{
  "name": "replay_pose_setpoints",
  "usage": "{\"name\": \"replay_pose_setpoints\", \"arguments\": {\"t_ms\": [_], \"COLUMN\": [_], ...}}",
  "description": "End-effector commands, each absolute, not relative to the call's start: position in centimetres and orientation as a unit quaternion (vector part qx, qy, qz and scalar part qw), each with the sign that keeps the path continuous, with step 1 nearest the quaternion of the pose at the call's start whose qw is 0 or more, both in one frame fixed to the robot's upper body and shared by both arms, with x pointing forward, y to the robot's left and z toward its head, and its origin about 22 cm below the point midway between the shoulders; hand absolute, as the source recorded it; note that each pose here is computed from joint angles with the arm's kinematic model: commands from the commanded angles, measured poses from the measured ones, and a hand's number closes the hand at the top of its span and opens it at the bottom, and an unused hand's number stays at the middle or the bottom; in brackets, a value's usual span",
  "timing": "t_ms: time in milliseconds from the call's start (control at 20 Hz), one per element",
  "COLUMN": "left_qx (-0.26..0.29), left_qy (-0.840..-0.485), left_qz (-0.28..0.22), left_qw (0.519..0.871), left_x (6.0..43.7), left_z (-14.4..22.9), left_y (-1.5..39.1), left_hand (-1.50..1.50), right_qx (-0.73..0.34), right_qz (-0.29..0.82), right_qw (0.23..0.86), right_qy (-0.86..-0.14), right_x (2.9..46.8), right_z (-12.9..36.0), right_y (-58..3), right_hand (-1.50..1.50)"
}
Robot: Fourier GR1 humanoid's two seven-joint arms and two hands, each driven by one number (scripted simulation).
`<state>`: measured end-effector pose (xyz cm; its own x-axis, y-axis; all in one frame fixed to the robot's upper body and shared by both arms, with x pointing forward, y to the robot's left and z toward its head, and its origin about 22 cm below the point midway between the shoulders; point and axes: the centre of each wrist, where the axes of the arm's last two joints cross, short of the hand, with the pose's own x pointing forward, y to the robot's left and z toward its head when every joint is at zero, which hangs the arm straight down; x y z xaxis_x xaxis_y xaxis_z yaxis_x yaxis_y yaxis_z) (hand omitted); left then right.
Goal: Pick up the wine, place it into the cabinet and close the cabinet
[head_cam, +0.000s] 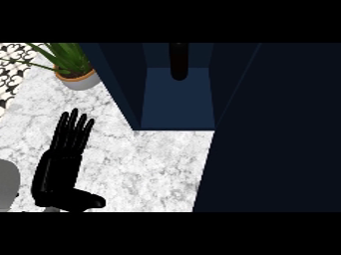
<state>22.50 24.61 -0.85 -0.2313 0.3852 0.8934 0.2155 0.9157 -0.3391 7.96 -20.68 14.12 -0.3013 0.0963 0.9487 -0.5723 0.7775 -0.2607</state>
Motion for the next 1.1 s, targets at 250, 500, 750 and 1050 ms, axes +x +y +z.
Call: {"name": "replay_pose_setpoints", "arguments": {"t_ms": [250, 500, 750, 1050], "left_qx": [-0.172, -0.173, -0.184, -0.188], "left_qy": [-0.789, -0.795, -0.784, -0.788], "left_qz": [0.075, 0.067, 0.064, 0.055], "left_qw": [0.585, 0.578, 0.589, 0.584], "left_x": [20.9, 21.6, 19.3, 21.4], "left_z": [-0.3, 1.9, 1.1, 2.0], "left_y": [30.0, 33.1, 33.4, 34.8], "left_hand": [-1.5, -1.5, -1.5, -1.5], "right_qx": [0.237, 0.255, 0.263, 0.284], "right_qz": [0.272, 0.274, 0.272, 0.278], "right_qw": [0.537, 0.537, 0.539, 0.528], "right_qy": [-0.762, -0.756, -0.753, -0.751], "right_x": [5.5, 5.4, 6.1, 7.6], "right_z": [19.0, 18.7, 18.0, 17.9], "right_y": [-19.3, -18.5, -17.8, -16.9], "right_hand": [1.5, 1.5, 1.5, 1.5]}}
